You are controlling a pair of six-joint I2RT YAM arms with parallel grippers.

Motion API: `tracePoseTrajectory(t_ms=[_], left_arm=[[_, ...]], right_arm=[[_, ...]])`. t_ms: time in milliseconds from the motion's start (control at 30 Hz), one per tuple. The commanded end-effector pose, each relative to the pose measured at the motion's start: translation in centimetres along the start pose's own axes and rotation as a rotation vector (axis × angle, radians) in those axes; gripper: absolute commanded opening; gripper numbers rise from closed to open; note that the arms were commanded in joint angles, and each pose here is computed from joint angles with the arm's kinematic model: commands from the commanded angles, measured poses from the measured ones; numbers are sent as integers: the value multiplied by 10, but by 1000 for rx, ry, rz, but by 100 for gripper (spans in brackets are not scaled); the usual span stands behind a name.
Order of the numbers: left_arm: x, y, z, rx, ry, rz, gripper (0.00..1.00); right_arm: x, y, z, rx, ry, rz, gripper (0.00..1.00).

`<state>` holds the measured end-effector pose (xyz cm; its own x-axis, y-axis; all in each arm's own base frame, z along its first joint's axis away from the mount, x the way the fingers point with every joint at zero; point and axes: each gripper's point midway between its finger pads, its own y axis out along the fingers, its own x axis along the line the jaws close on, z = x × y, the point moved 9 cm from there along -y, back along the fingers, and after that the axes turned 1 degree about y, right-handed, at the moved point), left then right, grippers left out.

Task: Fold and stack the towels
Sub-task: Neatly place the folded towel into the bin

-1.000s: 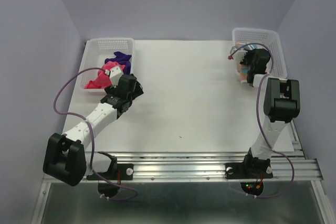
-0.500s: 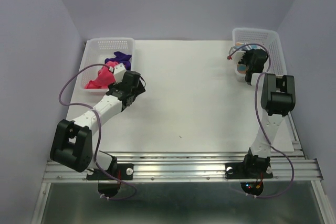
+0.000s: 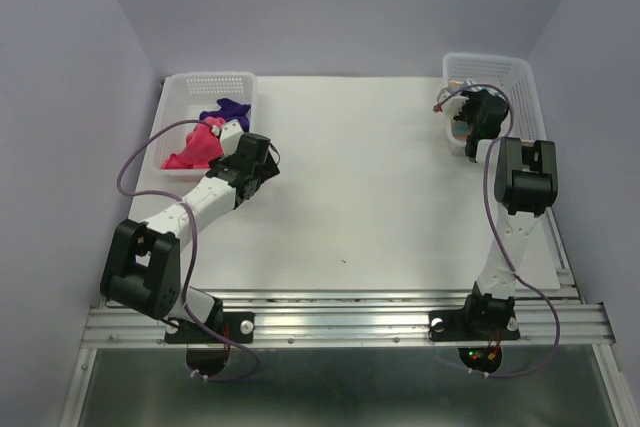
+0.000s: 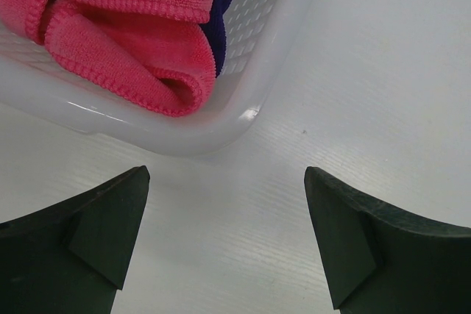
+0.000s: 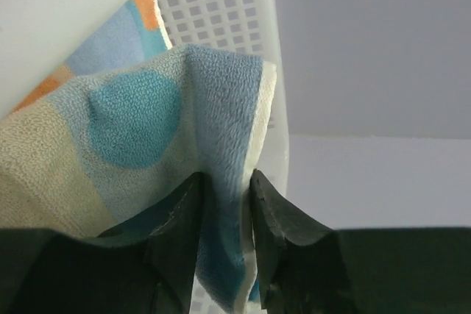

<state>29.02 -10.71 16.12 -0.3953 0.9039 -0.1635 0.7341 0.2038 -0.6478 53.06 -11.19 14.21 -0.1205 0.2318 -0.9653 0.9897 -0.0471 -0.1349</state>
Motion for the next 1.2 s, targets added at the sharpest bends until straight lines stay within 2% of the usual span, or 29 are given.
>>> tracePoseTrajectory(t_ms=[0,33,67,133,400,633,733,767,833,867,900,933,967,1067,1167], left_arm=[[-7,-8,-20,-61,-48,30,99],[-8,-8,-20,-59,-48,32,99],[-8,-9,-21,-61,-49,34,99],[-8,-11,-21,-59,-51,44,99],[-9,-28,-34,-107,-70,123,99],[-10,-44,-44,-146,-78,198,99],[-9,-54,-50,-174,-86,232,99],[-8,-58,-52,-185,-89,244,99],[-5,-67,-58,-217,-99,258,99],[-3,-71,-60,-230,-103,261,99],[0,-78,-63,-251,-109,266,99],[2,-81,-64,-262,-113,265,99],[7,-88,-69,-288,-129,257,99],[13,-97,-76,-325,-152,235,99],[19,-100,-80,-338,-164,205,99]], right_arm=[[-36,6,-4,-26,29,142,45],[-36,6,-3,-21,37,145,50],[-37,6,-3,-17,45,148,69],[-42,3,-2,6,71,159,100],[-66,-21,-9,1,135,225,100],[-109,-59,-24,-35,303,332,100],[-110,-73,-33,-80,474,286,100],[-124,-85,-41,-114,501,295,100],[-115,-96,-55,-185,600,181,100],[-128,-109,-66,-235,609,162,100],[-114,-115,-81,-282,628,50,100],[-114,-121,-92,-309,667,22,100],[-120,-133,-116,-353,682,16,100],[-125,-149,-151,-398,789,0,100],[-139,-162,-182,-461,1059,-92,100]])
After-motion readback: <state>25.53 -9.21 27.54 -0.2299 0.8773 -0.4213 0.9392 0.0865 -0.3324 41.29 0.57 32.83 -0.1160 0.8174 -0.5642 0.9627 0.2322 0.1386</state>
